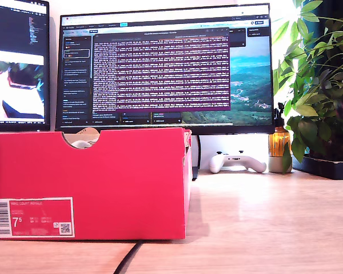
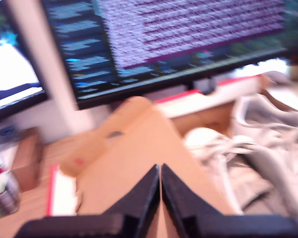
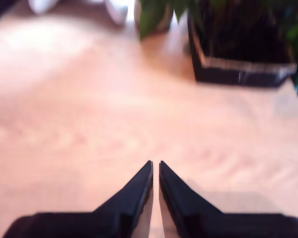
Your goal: Pack the white shoes by picking the first shoe and placing it inside the red shoebox, left side, then picking and rotating the second shoe and placing it in the shoebox
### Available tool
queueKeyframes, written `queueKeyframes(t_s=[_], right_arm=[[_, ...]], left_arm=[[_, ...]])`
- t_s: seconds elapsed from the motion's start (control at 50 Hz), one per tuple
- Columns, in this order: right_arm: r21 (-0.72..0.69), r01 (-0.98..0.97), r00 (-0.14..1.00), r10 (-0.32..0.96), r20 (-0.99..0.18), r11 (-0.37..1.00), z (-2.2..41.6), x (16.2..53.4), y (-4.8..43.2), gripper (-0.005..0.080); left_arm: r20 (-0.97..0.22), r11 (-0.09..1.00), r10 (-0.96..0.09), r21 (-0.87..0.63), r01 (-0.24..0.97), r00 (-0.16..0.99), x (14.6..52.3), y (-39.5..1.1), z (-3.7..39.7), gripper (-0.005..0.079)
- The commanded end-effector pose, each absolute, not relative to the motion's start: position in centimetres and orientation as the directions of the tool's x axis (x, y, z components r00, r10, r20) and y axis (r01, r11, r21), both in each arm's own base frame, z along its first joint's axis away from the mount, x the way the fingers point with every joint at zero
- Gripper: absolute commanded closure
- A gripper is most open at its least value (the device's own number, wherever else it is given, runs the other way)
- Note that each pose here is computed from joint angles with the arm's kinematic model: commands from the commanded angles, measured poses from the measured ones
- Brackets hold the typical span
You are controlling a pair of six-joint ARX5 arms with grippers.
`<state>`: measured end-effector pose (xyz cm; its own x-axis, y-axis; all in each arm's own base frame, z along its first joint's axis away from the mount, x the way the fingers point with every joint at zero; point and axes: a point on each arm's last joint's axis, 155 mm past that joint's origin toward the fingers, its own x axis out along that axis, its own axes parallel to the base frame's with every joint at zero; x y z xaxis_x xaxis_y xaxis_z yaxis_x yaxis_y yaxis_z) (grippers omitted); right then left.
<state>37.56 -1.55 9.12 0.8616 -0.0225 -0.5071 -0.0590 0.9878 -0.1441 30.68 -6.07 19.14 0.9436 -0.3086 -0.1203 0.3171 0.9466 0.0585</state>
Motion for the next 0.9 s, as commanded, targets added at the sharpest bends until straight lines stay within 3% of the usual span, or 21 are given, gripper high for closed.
queueKeyframes(t_s=[0.0,0.18,0.38,0.74,0.88], right_arm=[[-0.146,-0.046,0.865,-0.033,-0.500,0.988,8.7,37.1,-1.8,0.0764],[-0.099,-0.012,0.879,-0.037,-0.476,0.995,7.5,36.0,-1.9,0.0764],[-0.075,-0.010,0.891,-0.025,-0.454,0.997,6.4,34.1,-1.5,0.0765],[-0.050,-0.008,0.935,-0.010,-0.355,0.999,5.9,30.0,-0.9,0.0764],[-0.025,-0.034,0.950,0.025,-0.312,0.999,7.2,30.2,-0.3,0.0765]], left_arm=[[-0.129,0.952,-0.296,0.045,0.303,0.947,30.4,-5.8,17.8,0.0761],[-0.158,0.960,-0.268,0.042,0.277,0.951,30.0,-5.2,15.8,0.0762],[-0.084,0.973,-0.221,0.052,0.226,0.972,29.3,-4.4,16.6,0.0761],[-0.075,0.975,-0.214,0.036,0.217,0.974,27.7,-4.2,15.5,0.0762],[-0.052,0.977,-0.211,0.018,0.212,0.976,27.4,-4.1,16.0,0.0761]])
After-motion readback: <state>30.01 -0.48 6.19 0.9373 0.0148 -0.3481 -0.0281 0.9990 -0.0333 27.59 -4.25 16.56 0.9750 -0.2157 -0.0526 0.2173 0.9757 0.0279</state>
